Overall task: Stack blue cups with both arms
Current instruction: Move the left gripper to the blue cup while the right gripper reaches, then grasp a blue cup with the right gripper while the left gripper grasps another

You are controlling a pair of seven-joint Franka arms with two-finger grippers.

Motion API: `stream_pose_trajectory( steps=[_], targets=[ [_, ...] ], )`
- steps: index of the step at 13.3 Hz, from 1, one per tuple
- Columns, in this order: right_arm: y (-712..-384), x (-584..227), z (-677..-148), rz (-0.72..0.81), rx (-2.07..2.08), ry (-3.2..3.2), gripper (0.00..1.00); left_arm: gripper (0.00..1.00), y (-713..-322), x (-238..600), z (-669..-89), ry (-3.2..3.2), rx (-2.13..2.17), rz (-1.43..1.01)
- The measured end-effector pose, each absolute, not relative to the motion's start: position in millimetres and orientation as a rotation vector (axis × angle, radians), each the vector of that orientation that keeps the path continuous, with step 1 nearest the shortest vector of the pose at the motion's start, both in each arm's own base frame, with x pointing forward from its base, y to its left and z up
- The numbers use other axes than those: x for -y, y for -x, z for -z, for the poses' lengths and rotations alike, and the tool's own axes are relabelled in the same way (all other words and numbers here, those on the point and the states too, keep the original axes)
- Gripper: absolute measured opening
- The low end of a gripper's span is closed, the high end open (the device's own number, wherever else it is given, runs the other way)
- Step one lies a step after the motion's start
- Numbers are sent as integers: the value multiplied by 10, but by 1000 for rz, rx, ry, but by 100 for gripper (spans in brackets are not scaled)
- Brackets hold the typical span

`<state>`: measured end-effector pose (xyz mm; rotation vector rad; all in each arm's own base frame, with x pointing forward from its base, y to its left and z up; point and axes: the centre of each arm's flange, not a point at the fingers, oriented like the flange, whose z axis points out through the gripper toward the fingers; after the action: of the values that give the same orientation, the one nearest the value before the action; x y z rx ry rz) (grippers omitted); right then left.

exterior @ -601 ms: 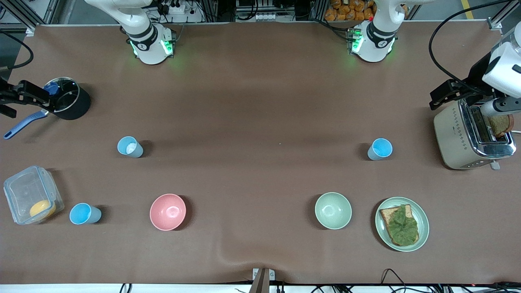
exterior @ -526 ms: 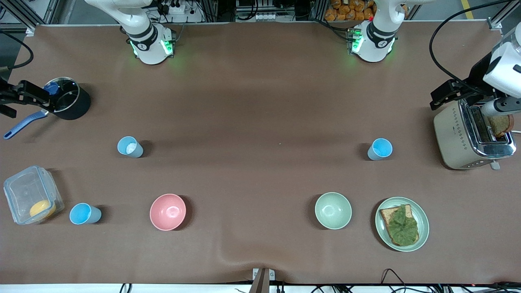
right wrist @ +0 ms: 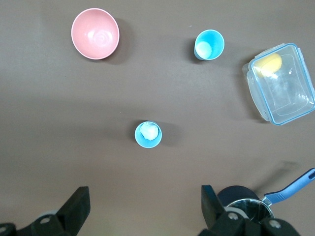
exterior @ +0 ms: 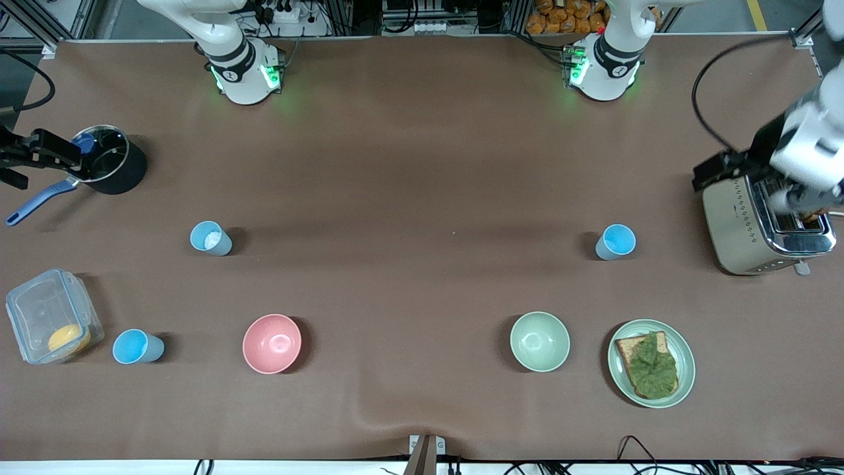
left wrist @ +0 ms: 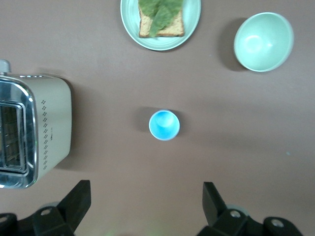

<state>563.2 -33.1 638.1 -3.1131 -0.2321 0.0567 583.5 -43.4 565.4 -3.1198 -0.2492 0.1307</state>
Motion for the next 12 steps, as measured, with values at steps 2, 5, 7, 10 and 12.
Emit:
stream_pose_trajectory(
  steps=[2, 5, 7, 10, 12],
  targets=[
    [-5634, 320, -6356, -71, 235, 3111, 100, 100, -6081, 146, -4939, 3114, 325, -153],
    [-5707, 291, -6175, -127, 243, 3105, 100, 100, -6017, 140, -4041, 3118, 325, -147],
    [-5789, 290, -5991, -177, 244, 3099, 100, 100, -5896, 328, -3705, 3106, 240, -103],
    [-5922, 318, -5655, -263, 252, 3085, 100, 100, -5660, 424, -3251, 3100, 184, -81],
    [-6012, 328, -5323, -273, 280, 3079, 100, 100, -5453, 417, -2893, 3106, 179, -72]
  ],
)
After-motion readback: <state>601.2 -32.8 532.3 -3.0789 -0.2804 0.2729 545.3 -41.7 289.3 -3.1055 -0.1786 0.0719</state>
